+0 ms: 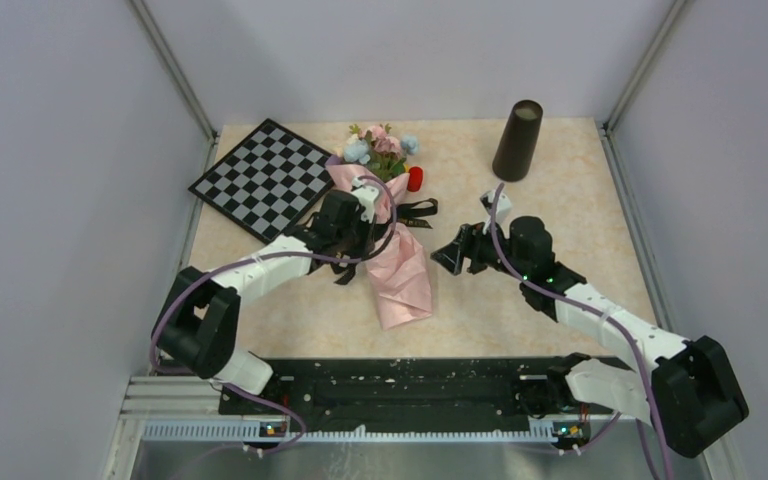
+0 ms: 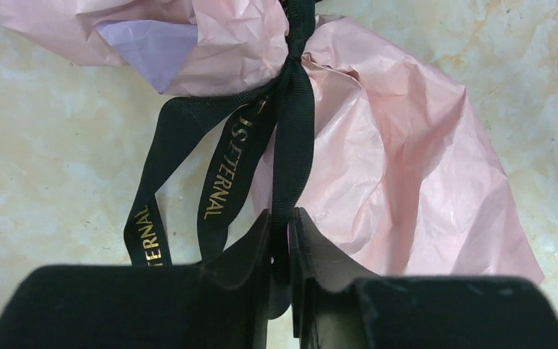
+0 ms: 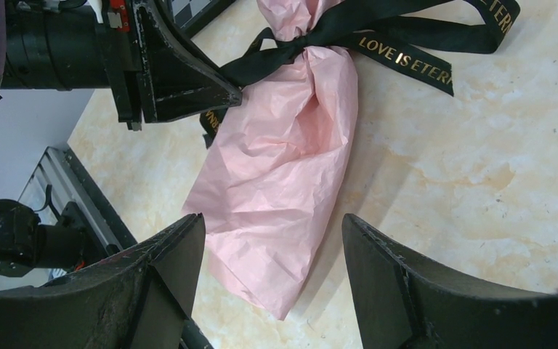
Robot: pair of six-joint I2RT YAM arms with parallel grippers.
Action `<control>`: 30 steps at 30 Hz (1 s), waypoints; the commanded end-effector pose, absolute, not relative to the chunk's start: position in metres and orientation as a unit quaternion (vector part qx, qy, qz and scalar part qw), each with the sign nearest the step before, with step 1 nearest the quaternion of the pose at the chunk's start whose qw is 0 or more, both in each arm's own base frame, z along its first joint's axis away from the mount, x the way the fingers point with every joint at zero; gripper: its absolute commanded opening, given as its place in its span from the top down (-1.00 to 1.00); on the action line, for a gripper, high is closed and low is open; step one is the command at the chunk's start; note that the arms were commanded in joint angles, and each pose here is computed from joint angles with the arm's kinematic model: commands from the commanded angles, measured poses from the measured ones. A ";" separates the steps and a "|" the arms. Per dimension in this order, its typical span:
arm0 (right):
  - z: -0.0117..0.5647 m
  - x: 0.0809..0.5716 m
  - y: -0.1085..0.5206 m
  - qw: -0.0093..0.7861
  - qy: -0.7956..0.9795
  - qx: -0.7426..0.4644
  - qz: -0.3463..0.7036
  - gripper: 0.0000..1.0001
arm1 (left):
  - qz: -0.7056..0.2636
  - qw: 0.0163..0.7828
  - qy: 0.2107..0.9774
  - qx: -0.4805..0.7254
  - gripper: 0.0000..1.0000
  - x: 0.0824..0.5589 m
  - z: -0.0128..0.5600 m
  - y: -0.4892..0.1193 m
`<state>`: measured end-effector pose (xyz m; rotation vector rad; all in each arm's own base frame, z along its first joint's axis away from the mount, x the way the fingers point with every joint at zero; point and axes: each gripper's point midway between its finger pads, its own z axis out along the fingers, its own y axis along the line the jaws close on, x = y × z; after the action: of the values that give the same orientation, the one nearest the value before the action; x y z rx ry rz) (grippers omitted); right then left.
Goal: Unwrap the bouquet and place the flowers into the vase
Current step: Untie the ribbon from the wrapping paper.
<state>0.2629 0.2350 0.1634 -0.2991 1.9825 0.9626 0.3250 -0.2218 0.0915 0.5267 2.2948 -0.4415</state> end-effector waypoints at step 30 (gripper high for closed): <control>0.132 0.244 0.332 0.374 0.801 -0.178 0.431 -0.18 | -0.173 0.259 0.943 0.117 1.00 0.317 0.128 -0.163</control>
<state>0.2362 0.2934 0.0940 -0.4246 2.1952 0.9807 0.3217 -0.1710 0.1226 0.3010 2.5089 -0.4366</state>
